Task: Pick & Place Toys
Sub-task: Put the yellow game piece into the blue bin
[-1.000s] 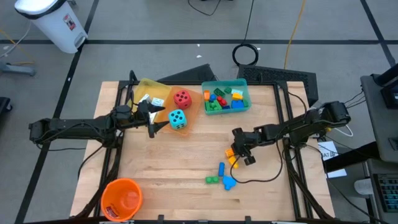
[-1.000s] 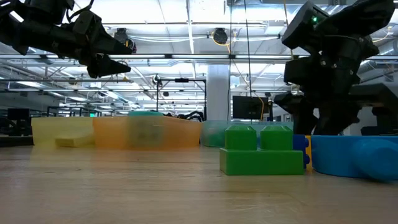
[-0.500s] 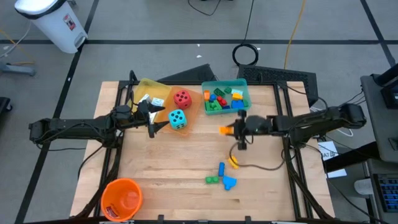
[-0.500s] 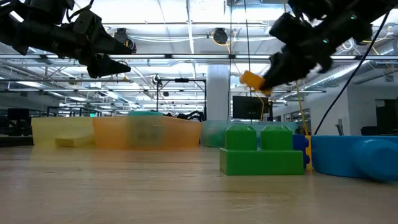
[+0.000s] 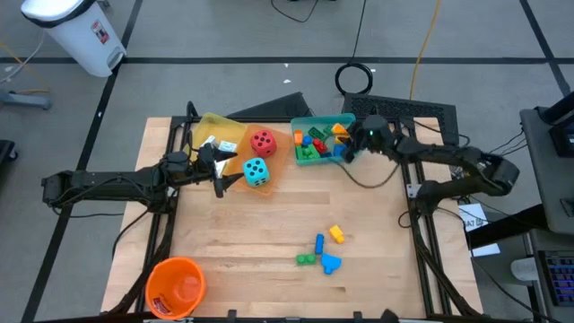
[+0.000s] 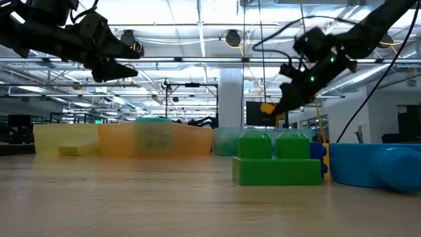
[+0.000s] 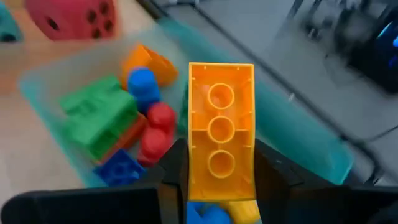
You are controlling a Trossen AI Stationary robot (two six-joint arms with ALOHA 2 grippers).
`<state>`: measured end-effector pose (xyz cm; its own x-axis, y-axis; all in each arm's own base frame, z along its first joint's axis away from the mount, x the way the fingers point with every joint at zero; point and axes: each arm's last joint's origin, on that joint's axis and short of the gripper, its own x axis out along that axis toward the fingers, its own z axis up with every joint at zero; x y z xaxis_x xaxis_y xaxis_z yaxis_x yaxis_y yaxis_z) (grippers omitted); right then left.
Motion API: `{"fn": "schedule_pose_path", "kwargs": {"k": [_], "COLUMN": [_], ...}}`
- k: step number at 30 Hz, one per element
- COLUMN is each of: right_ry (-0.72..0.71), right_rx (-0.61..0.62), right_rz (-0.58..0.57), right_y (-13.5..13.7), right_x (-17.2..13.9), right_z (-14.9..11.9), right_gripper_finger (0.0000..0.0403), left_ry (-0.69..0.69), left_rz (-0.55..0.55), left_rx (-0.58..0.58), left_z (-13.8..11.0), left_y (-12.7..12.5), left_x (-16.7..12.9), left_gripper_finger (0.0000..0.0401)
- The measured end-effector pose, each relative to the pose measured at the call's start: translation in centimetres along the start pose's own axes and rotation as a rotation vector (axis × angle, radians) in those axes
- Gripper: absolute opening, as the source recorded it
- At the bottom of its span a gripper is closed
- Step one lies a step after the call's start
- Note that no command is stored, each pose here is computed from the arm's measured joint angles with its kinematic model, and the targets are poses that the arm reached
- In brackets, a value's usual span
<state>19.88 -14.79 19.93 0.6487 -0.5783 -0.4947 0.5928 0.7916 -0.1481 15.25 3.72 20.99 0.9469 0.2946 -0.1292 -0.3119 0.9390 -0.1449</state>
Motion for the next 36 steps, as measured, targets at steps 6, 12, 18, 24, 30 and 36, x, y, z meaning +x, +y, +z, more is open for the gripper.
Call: {"fn": "schedule_pose_path", "kwargs": {"k": [6,12,18,24,30,36], "right_ry": [0.048,0.057,0.085,0.030,-0.082,-0.042], "right_rx": [0.080,0.124,0.125,0.082,0.004,-0.150], "right_rz": [-0.015,-0.095,-0.086,-0.012,0.324,0.763], "right_y": [-3.0,-3.6,-3.4,-1.2,4.5,11.7], "right_x": [2.4,3.1,3.1,1.7,-1.2,-4.6], "right_z": [-1.7,-2.2,-2.4,-1.0,1.0,0.2], "right_gripper_finger": [0.0110,0.0180,0.0255,0.0286,0.0282,0.0273], "left_ry": [-0.008,-0.009,-0.010,-0.009,-0.009,-0.009], "left_rz": [0.051,0.056,0.057,0.057,0.057,0.056], "left_rx": [-0.003,-0.008,-0.010,-0.014,-0.015,-0.024], "left_z": [0.0,0.0,0.0,0.0,0.0,0.0], "left_y": [0.2,0.2,0.2,0.2,0.2,0.2], "left_x": [0.0,0.0,0.0,0.0,0.0,0.0], "left_gripper_finger": [0.0392,0.0392,0.0392,0.0392,0.0392,0.0392]}}
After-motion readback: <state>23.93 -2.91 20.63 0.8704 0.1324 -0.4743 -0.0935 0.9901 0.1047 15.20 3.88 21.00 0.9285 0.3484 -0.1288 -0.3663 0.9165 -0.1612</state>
